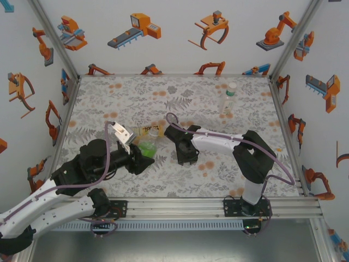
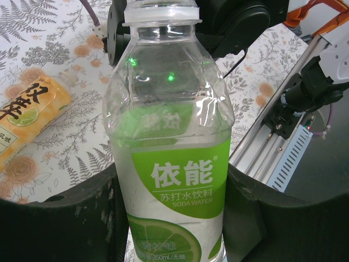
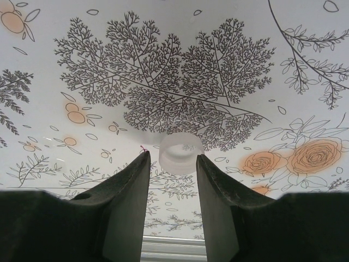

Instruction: Screw on the bottle caps

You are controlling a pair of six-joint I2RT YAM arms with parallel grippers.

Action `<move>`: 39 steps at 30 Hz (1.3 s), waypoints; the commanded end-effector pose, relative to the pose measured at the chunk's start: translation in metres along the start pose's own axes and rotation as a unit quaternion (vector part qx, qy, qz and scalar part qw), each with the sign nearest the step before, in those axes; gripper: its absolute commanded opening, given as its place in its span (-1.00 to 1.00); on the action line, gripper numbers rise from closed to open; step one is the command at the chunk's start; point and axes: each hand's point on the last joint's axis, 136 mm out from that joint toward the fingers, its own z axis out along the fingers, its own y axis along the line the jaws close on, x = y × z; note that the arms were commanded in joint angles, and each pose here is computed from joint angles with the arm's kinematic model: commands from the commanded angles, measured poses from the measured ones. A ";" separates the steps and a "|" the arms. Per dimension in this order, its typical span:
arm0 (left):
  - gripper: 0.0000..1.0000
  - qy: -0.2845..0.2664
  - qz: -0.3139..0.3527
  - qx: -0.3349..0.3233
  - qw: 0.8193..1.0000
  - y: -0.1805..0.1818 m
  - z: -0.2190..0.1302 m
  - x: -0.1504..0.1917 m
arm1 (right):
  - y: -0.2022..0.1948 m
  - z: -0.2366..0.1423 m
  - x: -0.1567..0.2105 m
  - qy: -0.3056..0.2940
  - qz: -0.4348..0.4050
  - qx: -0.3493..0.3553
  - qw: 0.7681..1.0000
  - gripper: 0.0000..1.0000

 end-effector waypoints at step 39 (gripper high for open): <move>-0.92 -0.004 -0.013 0.000 1.000 0.000 0.004 -0.003 | -0.005 0.006 0.010 0.005 -0.004 0.004 1.000 -0.17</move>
